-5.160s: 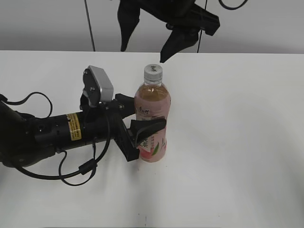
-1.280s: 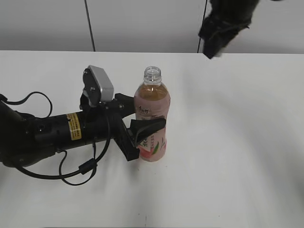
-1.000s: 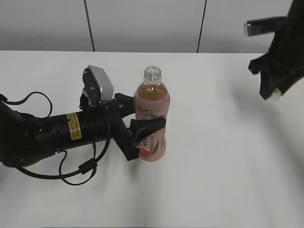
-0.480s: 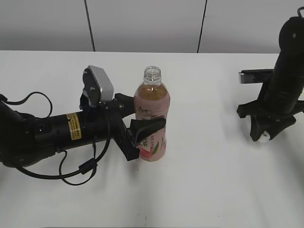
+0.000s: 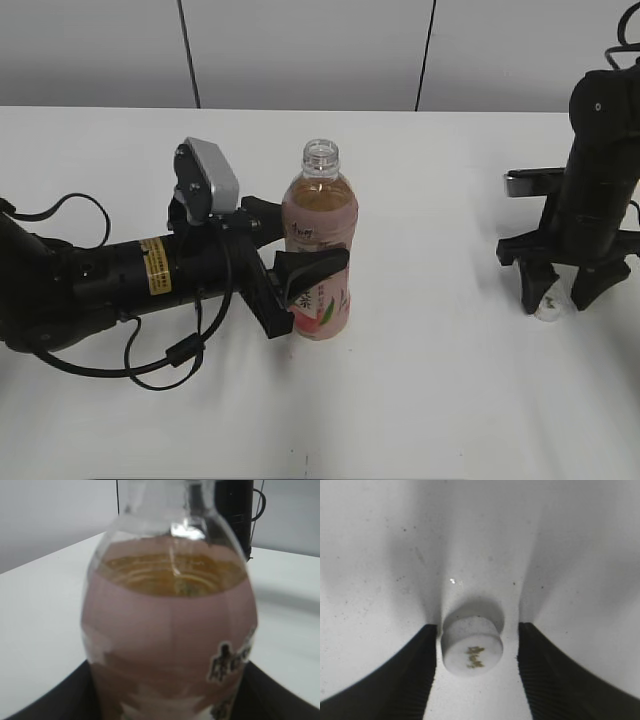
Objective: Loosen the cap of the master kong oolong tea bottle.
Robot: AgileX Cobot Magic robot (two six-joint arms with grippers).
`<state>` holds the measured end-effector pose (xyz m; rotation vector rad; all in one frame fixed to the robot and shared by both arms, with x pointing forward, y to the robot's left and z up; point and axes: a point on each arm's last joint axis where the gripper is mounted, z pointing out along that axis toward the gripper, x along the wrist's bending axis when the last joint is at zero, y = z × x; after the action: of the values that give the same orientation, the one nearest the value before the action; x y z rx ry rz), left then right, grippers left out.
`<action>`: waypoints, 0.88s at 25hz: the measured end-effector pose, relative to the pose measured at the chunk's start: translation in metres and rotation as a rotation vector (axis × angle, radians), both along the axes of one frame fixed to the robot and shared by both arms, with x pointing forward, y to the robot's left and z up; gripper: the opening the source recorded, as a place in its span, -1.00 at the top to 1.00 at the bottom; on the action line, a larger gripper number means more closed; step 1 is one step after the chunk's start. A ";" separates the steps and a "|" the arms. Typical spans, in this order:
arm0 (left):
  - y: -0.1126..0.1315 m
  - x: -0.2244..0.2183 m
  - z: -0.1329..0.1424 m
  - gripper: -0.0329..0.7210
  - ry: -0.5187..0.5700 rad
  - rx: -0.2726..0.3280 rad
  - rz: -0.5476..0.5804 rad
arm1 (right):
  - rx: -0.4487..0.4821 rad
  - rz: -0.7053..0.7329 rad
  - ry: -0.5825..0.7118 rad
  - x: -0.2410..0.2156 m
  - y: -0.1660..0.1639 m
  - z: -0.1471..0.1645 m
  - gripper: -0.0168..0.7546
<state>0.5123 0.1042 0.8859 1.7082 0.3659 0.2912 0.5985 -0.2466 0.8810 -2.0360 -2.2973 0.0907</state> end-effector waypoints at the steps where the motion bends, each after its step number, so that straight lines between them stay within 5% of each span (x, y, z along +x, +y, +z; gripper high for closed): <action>1: 0.000 0.000 0.000 -0.13 0.000 0.000 0.000 | 0.000 0.000 0.000 0.000 0.000 0.000 -0.25; 6: 0.000 0.000 0.000 -0.13 0.000 -0.001 0.000 | -0.001 0.000 0.010 -0.001 0.000 0.001 -0.53; 12: 0.000 0.000 0.001 -0.15 -0.002 -0.008 0.004 | 0.005 -0.001 -0.026 -0.001 0.000 0.016 -0.54; 18: 0.001 0.002 0.001 -0.50 -0.001 -0.016 0.022 | 0.012 -0.001 -0.070 -0.002 0.000 0.033 -0.54; 22: 0.000 0.002 0.002 -0.55 -0.004 -0.021 0.020 | 0.014 -0.001 -0.090 -0.003 0.000 0.043 -0.54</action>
<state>0.5140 0.1047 0.8878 1.6836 0.3821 0.3050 0.5956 -0.2469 0.9238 -2.0750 -2.3417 -0.0182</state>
